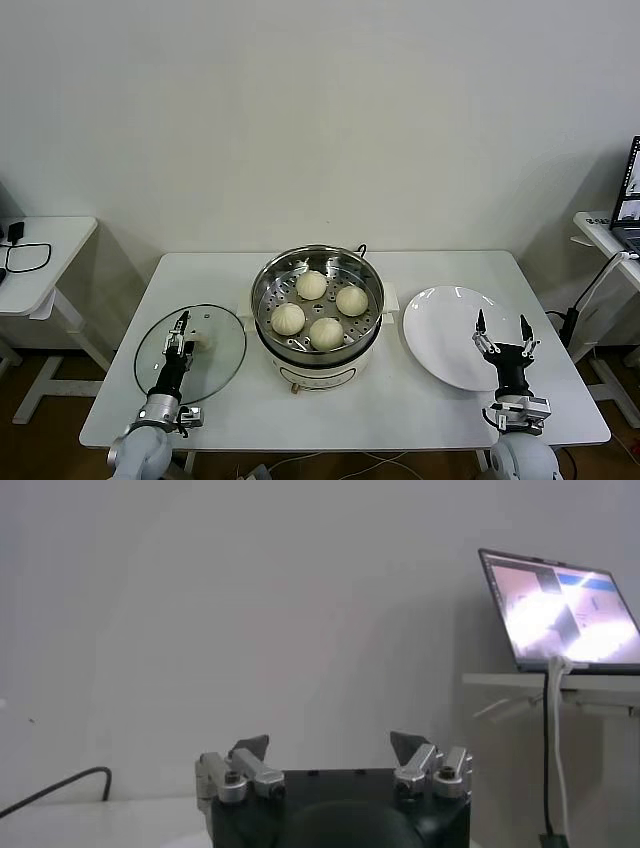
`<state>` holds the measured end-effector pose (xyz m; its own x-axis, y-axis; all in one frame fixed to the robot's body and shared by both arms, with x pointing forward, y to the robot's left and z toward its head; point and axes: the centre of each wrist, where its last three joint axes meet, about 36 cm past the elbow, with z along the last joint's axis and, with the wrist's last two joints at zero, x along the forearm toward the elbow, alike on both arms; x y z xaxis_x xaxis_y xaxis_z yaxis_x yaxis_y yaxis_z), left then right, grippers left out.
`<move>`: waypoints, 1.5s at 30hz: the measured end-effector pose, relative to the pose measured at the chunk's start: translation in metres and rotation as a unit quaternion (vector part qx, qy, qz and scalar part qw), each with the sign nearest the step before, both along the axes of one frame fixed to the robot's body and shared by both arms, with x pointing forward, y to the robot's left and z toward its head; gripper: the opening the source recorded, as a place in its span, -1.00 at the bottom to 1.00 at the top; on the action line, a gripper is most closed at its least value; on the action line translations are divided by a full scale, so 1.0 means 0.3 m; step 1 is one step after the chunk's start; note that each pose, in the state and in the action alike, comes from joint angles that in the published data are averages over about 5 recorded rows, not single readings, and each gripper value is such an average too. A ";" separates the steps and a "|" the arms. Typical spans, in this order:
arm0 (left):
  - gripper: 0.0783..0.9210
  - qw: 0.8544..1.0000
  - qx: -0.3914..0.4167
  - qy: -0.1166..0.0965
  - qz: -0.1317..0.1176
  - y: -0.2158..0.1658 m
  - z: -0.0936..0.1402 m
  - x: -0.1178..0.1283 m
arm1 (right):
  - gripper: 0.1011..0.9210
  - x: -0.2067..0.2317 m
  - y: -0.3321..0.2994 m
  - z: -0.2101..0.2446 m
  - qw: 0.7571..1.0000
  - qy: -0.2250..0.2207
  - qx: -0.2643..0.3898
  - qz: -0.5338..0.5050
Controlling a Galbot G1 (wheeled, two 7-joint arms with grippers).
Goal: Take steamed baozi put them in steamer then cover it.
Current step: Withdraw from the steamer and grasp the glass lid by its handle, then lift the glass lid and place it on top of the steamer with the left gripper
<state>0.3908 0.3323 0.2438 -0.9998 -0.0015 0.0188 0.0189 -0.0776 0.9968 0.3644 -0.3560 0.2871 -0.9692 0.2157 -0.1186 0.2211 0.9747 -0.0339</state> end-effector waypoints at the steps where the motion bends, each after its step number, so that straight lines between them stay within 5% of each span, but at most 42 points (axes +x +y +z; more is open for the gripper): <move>1: 0.62 1.000 0.001 0.001 0.000 0.002 -0.001 0.003 | 0.76 0.000 0.000 0.001 1.000 0.000 0.000 0.000; 19: -0.62 1.000 -0.011 0.015 0.013 0.036 0.004 0.016 | 0.76 0.016 0.007 0.014 1.000 -0.006 -0.002 0.001; 25: -0.74 1.000 -0.015 0.005 0.022 0.064 0.050 0.014 | 0.76 0.022 0.020 0.013 1.000 -0.007 -0.001 0.005; 30: -0.74 0.999 -0.017 -0.019 0.031 0.094 0.140 0.012 | 0.76 0.028 0.032 0.011 1.000 -0.007 0.000 0.008; 37: -0.74 0.996 -0.022 -0.082 0.034 0.102 0.365 0.031 | 0.76 0.033 0.045 0.011 1.000 -0.005 0.000 0.009; 45: -0.74 0.989 -0.063 -0.136 0.005 -0.075 0.616 0.017 | 0.76 0.030 0.044 0.014 1.000 -0.004 -0.001 0.006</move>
